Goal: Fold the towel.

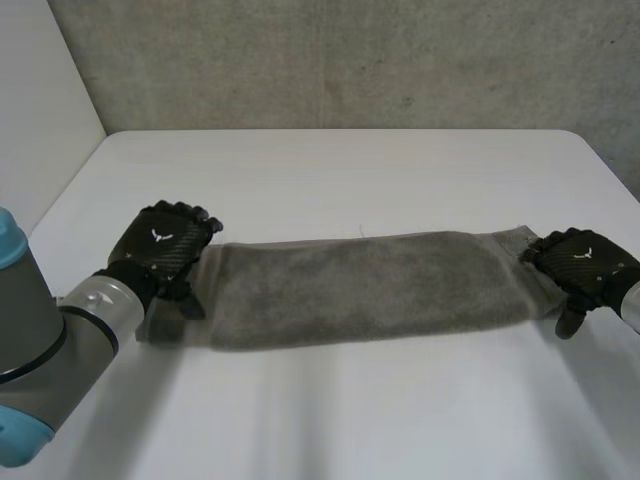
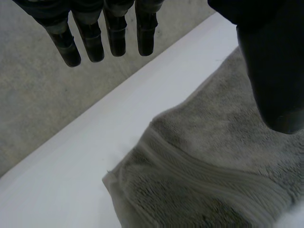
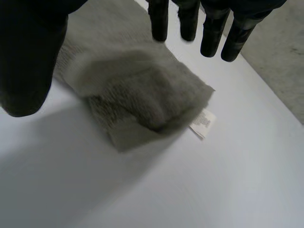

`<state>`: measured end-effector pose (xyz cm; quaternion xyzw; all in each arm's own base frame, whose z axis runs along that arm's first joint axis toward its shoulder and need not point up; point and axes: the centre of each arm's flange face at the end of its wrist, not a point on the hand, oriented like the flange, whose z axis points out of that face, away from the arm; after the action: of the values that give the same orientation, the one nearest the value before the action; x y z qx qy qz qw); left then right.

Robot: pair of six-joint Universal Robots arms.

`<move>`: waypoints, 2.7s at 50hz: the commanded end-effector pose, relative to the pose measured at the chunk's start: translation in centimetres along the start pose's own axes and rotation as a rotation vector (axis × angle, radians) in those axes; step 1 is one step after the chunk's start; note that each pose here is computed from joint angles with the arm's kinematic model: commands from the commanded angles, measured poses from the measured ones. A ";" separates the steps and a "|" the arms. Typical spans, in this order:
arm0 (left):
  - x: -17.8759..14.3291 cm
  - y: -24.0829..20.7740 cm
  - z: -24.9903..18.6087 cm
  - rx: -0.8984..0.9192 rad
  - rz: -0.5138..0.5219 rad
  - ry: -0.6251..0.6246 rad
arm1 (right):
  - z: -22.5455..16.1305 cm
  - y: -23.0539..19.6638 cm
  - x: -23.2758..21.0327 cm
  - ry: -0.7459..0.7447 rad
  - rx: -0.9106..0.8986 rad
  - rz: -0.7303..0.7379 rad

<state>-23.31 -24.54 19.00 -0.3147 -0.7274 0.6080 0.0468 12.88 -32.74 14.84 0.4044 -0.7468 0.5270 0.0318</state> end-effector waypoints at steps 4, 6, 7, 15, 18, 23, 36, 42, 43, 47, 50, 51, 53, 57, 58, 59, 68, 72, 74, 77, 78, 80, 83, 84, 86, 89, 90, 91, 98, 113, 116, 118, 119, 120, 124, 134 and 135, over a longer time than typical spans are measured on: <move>-0.1 0.2 0.0 -0.005 -0.001 -0.007 | 1.9 1.6 0.3 0.037 0.028 -0.008; 0.0 0.2 0.0 -0.005 -0.001 -0.006 | 2.1 1.8 0.2 0.034 0.023 -0.005; 0.0 0.2 0.0 -0.005 -0.001 -0.006 | 2.2 1.9 0.2 0.030 0.022 -0.002; 0.1 0.3 -0.1 -0.006 -0.001 -0.004 | 2.3 1.9 0.2 0.032 0.024 0.007; 0.0 0.3 0.0 -0.006 -0.001 -0.005 | 2.3 2.0 0.5 0.037 0.023 0.007; 0.1 0.5 0.0 -0.012 -0.002 -0.004 | 2.5 2.9 1.9 0.066 0.012 0.011; -0.6 0.0 -0.1 -0.001 -0.002 -0.028 | 0.2 2.9 9.6 0.236 0.058 -0.129; -0.8 -0.6 -0.3 0.021 0.000 -0.037 | -1.2 -0.4 11.6 0.308 0.127 -0.262; -0.9 -0.8 -0.4 0.030 -0.002 -0.040 | -1.7 -1.4 12.0 0.327 0.147 -0.284; -1.1 -1.7 -0.5 0.064 -0.043 -0.045 | -2.1 -6.4 9.1 0.284 0.273 -0.369; -1.2 -2.3 -0.6 0.082 -0.070 -0.047 | -1.9 -9.6 5.3 0.211 0.360 -0.411; -1.2 -2.5 -0.6 0.090 -0.079 -0.049 | -1.9 -10.9 3.4 0.169 0.397 -0.426; -1.4 -2.6 -0.6 0.095 -0.084 -0.052 | -2.0 -12.1 1.1 0.121 0.439 -0.439; -1.5 -2.8 -0.6 0.102 -0.088 -0.057 | -2.3 -15.0 -5.6 -0.013 0.534 -0.475; -1.5 -2.8 -0.6 0.102 -0.088 -0.057 | -2.3 -15.0 -5.6 -0.013 0.534 -0.475; -1.7 -3.0 -0.6 0.108 -0.087 -0.061 | -2.0 -15.3 -7.6 -0.051 0.540 -0.480; -1.8 -4.0 -0.4 0.140 -0.082 -0.062 | -1.0 -16.6 -18.6 -0.236 0.574 -0.523; -1.8 -4.1 -0.3 0.146 -0.086 -0.064 | -0.4 -16.2 -21.9 -0.277 0.557 -0.516; -1.9 -4.1 -0.2 0.144 -0.089 -0.064 | -0.3 -16.2 -22.8 -0.293 0.553 -0.492; -1.9 -3.9 -0.2 0.139 -0.093 -0.064 | -0.2 -16.5 -24.0 -0.320 0.552 -0.423; -1.9 -3.8 -0.1 0.136 -0.097 -0.063 | -0.2 -16.7 -24.4 -0.334 0.555 -0.393; -1.9 -3.8 -0.1 0.135 -0.097 -0.063 | -0.4 -17.0 -24.8 -0.345 0.565 -0.369; -2.0 -3.7 0.0 0.132 -0.098 -0.066 | -1.0 -17.8 -25.6 -0.363 0.590 -0.342; -2.1 -3.7 0.0 0.131 -0.099 -0.069 | -1.3 -18.0 -25.9 -0.370 0.600 -0.336; -2.1 -3.7 0.0 0.131 -0.099 -0.069 | -1.5 -18.2 -26.1 -0.374 0.610 -0.332; -2.2 -3.7 0.0 0.132 -0.099 -0.071 | -1.7 -18.4 -26.3 -0.386 0.619 -0.320; -2.2 -3.8 0.1 0.135 -0.098 -0.072 | -1.8 -18.2 -26.6 -0.403 0.620 -0.317; -2.2 -3.8 0.1 0.137 -0.098 -0.073 | -1.8 -18.0 -27.0 -0.425 0.620 -0.312; -2.0 -4.1 0.3 0.168 -0.093 -0.073 | -0.7 -16.6 -27.7 -0.453 0.584 -0.301; 1.3 -4.1 1.9 0.160 -0.177 0.017 | -1.7 -18.6 -15.7 -0.244 0.504 0.128; 2.2 -4.2 2.2 0.156 -0.174 0.029 | -1.9 -17.5 -13.8 -0.211 0.470 0.172; 3.1 -4.2 2.1 0.156 -0.170 0.049 | -2.0 -16.7 -13.1 -0.194 0.447 0.181; 3.1 -4.2 2.1 0.156 -0.170 0.049 | -2.0 -16.7 -13.1 -0.193 0.446 0.181; 4.1 -4.2 2.0 0.153 -0.165 0.070 | -2.0 -15.7 -12.5 -0.177 0.416 0.185; 6.4 -3.7 1.9 0.137 -0.152 0.119 | -1.7 -12.0 -11.2 -0.155 0.289 0.211; 9.4 -1.5 2.2 0.065 -0.129 0.151 | -2.5 -6.3 -11.2 -0.200 0.127 0.246; 9.5 -1.0 2.4 0.048 -0.128 0.144 | -2.6 -5.7 -11.5 -0.210 0.118 0.250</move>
<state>-31.96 -22.00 18.00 -0.3059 -0.7124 0.6119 0.1565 24.46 -25.69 16.80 0.3623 -0.7404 0.5511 -0.1301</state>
